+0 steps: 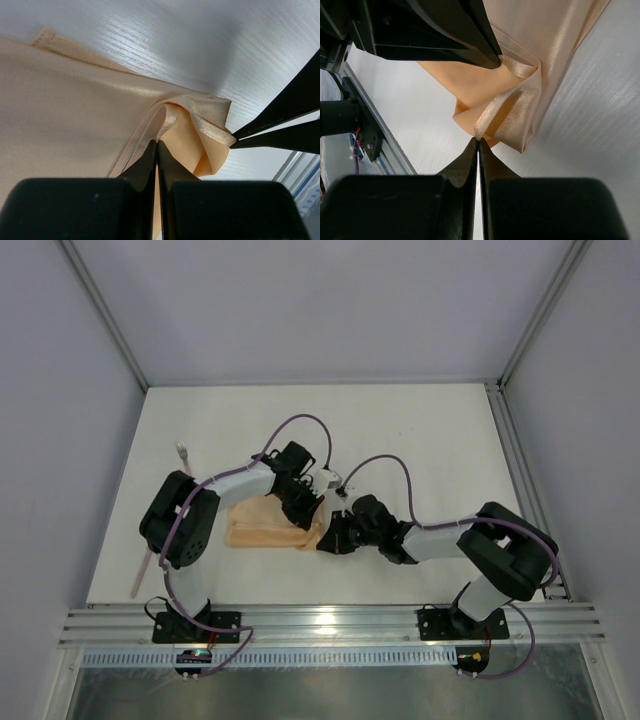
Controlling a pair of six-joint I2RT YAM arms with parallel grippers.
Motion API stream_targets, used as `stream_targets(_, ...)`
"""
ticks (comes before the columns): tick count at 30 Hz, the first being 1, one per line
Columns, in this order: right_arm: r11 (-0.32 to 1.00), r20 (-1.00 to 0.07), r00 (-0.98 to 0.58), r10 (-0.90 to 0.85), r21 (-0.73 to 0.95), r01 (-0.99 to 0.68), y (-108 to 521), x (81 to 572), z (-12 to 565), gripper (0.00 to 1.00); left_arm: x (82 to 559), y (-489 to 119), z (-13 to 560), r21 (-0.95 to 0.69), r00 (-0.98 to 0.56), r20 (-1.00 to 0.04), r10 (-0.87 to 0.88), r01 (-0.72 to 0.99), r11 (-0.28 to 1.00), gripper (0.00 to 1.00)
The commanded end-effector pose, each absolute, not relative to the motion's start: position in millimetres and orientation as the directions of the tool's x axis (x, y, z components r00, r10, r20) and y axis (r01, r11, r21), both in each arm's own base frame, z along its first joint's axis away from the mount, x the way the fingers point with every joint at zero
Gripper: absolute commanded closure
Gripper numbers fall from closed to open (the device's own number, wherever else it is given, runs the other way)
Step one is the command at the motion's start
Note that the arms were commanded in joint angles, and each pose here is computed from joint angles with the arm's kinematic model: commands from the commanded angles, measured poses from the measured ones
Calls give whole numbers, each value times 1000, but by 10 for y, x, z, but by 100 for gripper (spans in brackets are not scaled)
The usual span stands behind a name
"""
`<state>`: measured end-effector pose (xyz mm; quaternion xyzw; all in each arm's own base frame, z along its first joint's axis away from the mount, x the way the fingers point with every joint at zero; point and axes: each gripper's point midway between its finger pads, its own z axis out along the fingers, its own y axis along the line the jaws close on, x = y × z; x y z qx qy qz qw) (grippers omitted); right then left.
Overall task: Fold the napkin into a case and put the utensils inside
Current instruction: Fold the lower triangle-folded napkin at the center of the board.
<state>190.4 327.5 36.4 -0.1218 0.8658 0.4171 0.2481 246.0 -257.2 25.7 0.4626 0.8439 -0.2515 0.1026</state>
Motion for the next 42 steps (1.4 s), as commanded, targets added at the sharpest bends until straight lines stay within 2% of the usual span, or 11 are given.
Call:
stream_targets(1,608,-587,-809,40,656,-446,3386,2069,638,97,2548,-2562,374,-275,-499,-459,735,867,417,100)
stream_targets(7,695,-553,-833,-6,597,-401,3312,2175,599,97,2530,-2438,307,-221,-415,-441,796,910,352,100)
stream_targets(16,729,-513,-859,-7,585,-355,3204,2219,572,97,2387,-2416,275,-265,-387,-441,809,918,295,100)
stream_targets(27,692,-532,-847,0,611,-384,3404,2398,643,96,2414,-2523,309,-293,-408,-468,784,909,298,100)
stream_targets(34,697,-510,-859,-28,607,-383,3353,2298,538,95,2458,-2531,331,-287,-418,-474,775,905,312,100)
stream_targets(35,700,-504,-863,-26,607,-376,3327,2274,517,94,2457,-2527,335,-288,-420,-475,773,905,314,100)
stream_targets(39,721,-477,-879,-22,601,-345,3247,2224,411,74,2485,-2512,318,-281,-422,-475,772,904,321,100)
stream_targets(42,720,-485,-874,-18,600,-348,3245,2247,462,65,2495,-2522,310,-284,-424,-474,772,903,322,100)
